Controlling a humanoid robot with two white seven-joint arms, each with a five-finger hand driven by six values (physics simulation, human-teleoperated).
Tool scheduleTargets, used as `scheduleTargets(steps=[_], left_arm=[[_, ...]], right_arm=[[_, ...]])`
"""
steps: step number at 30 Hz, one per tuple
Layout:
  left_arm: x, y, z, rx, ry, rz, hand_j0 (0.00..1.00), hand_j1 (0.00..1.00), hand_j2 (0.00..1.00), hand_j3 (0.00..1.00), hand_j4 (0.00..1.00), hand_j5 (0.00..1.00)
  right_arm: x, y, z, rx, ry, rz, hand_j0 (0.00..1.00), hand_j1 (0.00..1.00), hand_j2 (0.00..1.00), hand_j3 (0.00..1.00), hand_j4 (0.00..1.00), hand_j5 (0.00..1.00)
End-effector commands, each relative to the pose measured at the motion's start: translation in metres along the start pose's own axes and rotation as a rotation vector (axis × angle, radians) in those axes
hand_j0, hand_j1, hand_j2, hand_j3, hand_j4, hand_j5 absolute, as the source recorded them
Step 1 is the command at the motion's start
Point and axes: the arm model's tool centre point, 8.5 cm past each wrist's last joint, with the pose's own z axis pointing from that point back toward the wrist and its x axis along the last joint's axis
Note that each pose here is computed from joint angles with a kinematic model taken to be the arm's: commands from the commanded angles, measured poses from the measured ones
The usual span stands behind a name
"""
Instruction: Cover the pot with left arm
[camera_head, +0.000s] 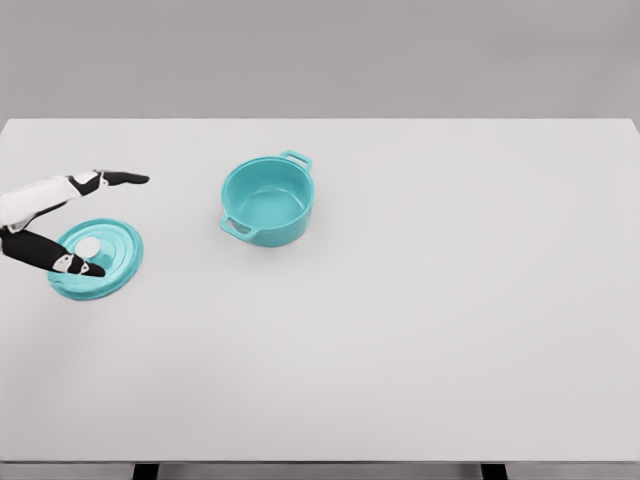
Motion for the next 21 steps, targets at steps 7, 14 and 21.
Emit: scheduleTargets(steps=[7,14,21], left_arm=[[-0.024,-0.007,0.013,0.032,0.065,0.059,1.0,1.0,1.0,1.0,1.0,1.0],[-0.031,-0.008,0.017,0.045,0.085,0.088,1.0,1.0,1.0,1.0,1.0,1.0],[-0.048,-0.014,0.022,0.038,0.167,0.143,0.87,0.87,0.87,0.87,0.87,0.87]], right_arm=[[0.0,0.0,0.0,0.0,-0.001,0.001,1.0,1.0,1.0,1.0,1.0,1.0],[0.0,0.0,0.0,0.0,0.0,0.0,1.0,1.0,1.0,1.0,1.0,1.0],[0.0,0.0,0.0,0.0,0.0,0.0,1.0,1.0,1.0,1.0,1.0,1.0]])
